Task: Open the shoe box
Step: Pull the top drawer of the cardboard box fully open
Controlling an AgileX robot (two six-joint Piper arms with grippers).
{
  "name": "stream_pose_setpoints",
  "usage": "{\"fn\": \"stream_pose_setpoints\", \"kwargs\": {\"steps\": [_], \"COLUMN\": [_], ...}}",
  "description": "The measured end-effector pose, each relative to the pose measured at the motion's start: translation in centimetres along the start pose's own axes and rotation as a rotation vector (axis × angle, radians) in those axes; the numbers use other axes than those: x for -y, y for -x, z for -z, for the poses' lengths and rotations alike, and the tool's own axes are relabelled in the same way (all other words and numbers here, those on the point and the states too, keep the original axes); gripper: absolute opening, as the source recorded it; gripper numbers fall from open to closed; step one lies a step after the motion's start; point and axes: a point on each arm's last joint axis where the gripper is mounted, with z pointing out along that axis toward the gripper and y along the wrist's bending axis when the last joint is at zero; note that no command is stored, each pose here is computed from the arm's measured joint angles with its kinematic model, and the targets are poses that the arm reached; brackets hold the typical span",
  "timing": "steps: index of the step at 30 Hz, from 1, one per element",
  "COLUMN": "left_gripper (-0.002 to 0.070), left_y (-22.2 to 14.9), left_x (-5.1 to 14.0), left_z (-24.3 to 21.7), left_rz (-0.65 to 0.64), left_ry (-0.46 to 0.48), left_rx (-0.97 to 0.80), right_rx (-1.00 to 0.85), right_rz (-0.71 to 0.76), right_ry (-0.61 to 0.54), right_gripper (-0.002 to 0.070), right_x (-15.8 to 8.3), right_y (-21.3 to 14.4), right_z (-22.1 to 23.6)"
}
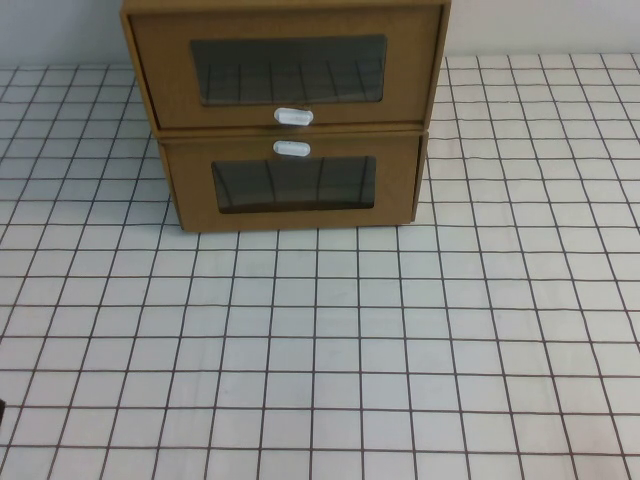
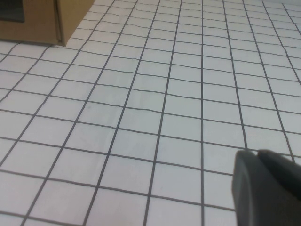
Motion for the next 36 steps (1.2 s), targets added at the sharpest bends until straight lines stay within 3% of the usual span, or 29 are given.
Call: {"fn": "stream_pose_setpoints", "kwargs": {"steps": [5,10,19,25,36], "left_gripper": [-0.0002,-0.0002,-0.0002,-0.0002,-0.0002], "left_y": [0.6,0.6,6.5,11.5,18.5], "left_x": [0.0,0.3,5.4,8.9,14.9], "left_z": [0.0,0.0,-3.0,-8.5,-21.2], "left_rz": [0.053,0.054,-0.196,-0.433,-0.604], "left_ry": [0.0,-0.011,-0.034,-0.154,-0.39], "left_rx": [0.069,0.028,-0.353,-0.53,-0.497], "right_rx": [0.0,0.0,0.0,0.0,0.0], "right_rz": [0.0,0.0,0.0,0.0,0.0], "right_ry": [0.0,0.0,0.0,0.0,0.0], "right_gripper": [-0.0013,-0.0013,-0.0013,-0.0013,-0.0013], "right_x": [0.0,0.0,0.0,0.0,0.0], "right_y": [0.0,0.0,0.0,0.0,0.0], "right_z": [0.0,0.0,0.0,0.0,0.0]}}
